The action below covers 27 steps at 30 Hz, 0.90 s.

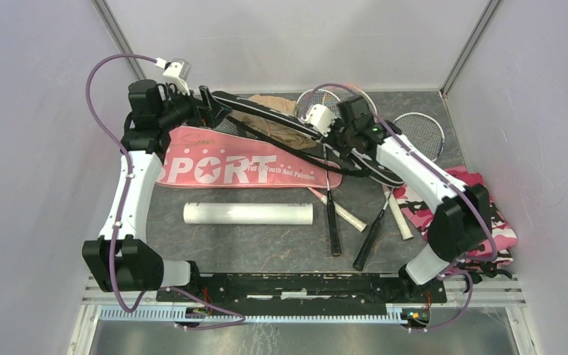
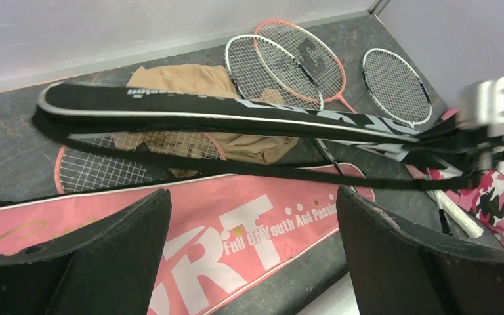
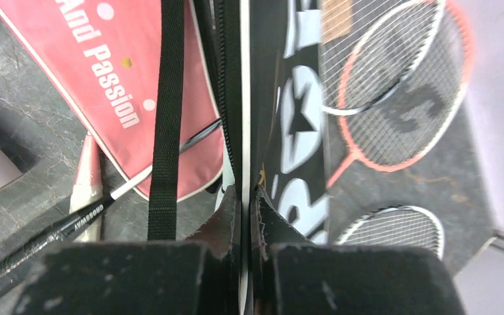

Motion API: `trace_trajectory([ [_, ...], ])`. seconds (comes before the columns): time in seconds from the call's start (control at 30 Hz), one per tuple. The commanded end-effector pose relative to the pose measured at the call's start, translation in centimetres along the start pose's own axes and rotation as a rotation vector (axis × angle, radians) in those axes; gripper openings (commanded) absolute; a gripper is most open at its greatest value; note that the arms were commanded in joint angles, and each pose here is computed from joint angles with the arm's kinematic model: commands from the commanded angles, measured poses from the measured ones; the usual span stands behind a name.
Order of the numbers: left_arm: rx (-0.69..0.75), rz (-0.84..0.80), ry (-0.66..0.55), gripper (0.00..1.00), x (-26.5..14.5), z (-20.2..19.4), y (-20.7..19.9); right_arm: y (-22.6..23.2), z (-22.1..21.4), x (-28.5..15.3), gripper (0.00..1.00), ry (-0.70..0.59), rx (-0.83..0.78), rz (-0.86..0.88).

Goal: Pack up the badminton gear
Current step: Open the racket bag at the center of the board.

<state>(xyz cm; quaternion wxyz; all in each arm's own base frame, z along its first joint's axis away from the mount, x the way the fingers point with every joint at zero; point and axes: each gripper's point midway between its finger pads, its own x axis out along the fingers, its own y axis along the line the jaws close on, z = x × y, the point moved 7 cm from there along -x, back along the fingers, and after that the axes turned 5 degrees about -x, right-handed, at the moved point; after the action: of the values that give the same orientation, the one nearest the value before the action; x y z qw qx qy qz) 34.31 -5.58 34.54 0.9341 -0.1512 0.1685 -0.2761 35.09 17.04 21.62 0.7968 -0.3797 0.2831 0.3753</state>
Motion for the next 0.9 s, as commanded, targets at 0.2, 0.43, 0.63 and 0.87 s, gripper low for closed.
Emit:
trace_trajectory([
  [0.2, 0.298, -0.212, -0.076, 0.97, -3.8, 4.3, -5.6, -2.3, 4.5, -11.8, 0.00, -0.295, -0.360, -0.115],
  [0.43, 0.370, -0.377, 0.003, 0.93, -5.7, 4.9, -11.5, -1.6, 4.9, -14.2, 0.00, -0.352, -0.540, -0.093],
  [0.63, 0.387, -0.451, 0.129, 0.91, -4.8, 2.2, -13.6, -1.0, 6.5, -15.3, 0.00, -0.461, -0.716, -0.024],
  [0.87, 0.375, -0.549, 0.256, 0.92, -3.3, -1.4, -16.5, -0.2, 8.5, -15.1, 0.00, -0.519, -0.817, 0.121],
])
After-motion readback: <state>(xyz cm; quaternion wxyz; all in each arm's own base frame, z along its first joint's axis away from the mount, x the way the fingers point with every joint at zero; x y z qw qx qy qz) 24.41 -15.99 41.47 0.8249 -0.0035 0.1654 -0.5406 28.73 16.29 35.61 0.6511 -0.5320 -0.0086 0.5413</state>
